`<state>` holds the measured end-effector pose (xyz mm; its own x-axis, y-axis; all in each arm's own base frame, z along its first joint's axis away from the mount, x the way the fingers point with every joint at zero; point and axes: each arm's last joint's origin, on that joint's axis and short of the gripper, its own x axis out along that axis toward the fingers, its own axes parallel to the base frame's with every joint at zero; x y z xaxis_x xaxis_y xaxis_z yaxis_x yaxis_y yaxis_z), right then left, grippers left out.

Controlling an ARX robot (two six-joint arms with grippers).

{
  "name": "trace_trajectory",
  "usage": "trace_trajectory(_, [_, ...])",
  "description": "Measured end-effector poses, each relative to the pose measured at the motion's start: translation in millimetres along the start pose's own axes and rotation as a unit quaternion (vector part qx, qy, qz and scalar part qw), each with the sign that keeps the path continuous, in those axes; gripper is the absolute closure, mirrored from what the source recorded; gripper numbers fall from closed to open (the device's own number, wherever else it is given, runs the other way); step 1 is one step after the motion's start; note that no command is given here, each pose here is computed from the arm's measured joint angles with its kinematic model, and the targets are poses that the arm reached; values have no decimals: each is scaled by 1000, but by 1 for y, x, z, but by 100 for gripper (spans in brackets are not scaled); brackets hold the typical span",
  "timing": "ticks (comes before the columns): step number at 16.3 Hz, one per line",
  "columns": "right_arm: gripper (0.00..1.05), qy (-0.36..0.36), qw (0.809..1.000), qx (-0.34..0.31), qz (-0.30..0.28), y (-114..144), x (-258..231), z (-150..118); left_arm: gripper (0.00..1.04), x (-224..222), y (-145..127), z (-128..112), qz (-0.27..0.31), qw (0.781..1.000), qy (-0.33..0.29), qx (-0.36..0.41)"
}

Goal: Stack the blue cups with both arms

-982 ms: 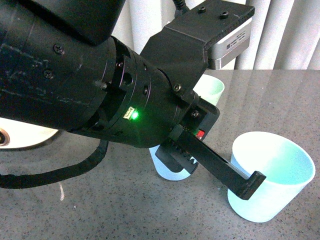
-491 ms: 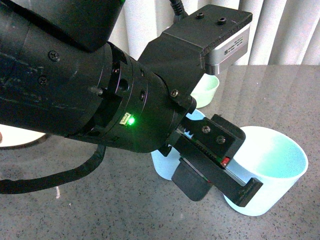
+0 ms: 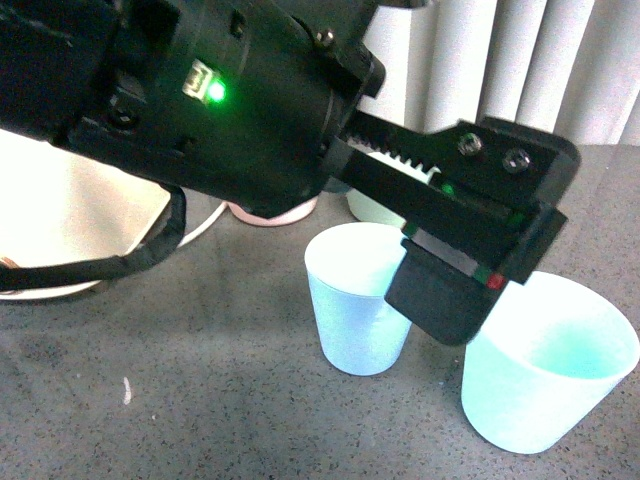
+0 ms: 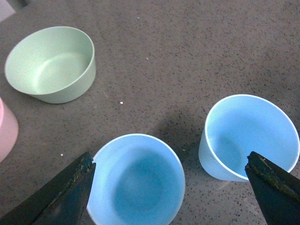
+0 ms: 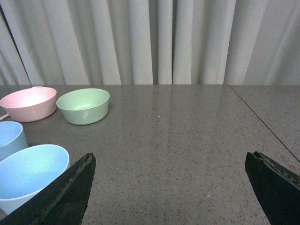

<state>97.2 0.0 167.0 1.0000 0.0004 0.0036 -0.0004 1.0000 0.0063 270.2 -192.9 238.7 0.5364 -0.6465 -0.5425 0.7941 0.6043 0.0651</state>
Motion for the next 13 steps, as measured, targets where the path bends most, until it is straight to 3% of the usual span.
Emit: trace_trajectory(13, [7,0,1000,0,0,0,0,0,7,-18,23,3,27,999,-20,-23])
